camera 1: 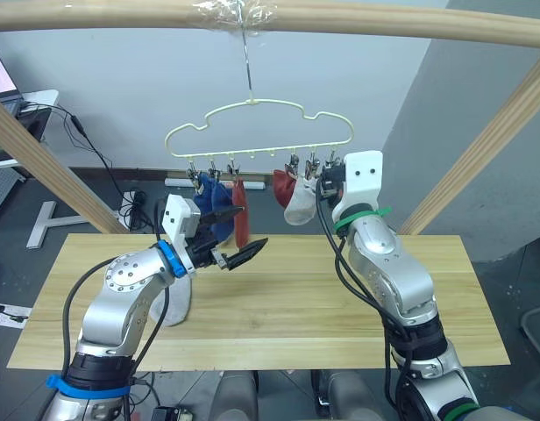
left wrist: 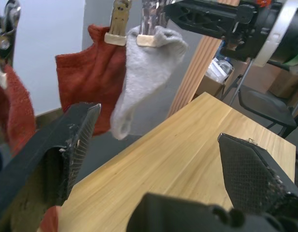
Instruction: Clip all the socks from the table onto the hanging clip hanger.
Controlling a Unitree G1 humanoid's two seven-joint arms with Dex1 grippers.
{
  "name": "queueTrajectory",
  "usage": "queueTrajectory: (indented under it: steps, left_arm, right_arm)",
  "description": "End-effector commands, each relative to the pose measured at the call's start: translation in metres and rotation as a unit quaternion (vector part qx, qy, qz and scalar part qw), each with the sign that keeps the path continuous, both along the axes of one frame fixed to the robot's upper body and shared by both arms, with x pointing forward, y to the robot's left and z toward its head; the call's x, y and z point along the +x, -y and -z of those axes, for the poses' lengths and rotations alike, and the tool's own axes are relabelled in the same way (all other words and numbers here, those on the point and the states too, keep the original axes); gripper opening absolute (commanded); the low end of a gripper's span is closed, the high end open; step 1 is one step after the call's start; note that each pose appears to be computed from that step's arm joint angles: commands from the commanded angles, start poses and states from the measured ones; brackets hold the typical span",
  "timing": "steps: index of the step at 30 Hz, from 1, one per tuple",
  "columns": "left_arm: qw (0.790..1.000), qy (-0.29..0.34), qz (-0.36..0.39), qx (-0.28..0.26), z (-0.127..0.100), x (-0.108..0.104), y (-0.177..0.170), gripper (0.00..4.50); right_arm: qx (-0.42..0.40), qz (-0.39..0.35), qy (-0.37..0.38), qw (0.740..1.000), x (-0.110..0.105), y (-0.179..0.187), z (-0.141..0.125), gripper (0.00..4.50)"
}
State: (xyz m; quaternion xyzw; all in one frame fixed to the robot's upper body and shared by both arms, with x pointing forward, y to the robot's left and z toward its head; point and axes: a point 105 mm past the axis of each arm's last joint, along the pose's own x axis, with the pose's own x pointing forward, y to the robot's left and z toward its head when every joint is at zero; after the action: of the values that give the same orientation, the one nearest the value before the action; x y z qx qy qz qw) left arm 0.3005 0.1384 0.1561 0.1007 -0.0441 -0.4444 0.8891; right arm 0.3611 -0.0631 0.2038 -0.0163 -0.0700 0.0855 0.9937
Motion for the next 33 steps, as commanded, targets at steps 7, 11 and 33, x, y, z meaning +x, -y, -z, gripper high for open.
queueTrajectory:
  steps: [7,11,33]
  left_arm:
    - [1.000,0.026,0.011,-0.003,-0.018,-0.003,0.009,4.50]
    - [0.999,0.033,0.017,-0.008,-0.025,-0.007,0.014,4.50]
    - [0.997,0.017,-0.062,-0.031,-0.021,0.004,-0.003,4.50]
  right_arm:
    - [0.011,-0.005,0.033,0.999,0.006,-0.003,-0.019,1.76]
    - [0.011,-0.001,0.036,0.999,0.012,-0.002,-0.020,1.76]
    - [0.008,-0.015,0.047,0.999,0.012,0.000,-0.025,0.01]
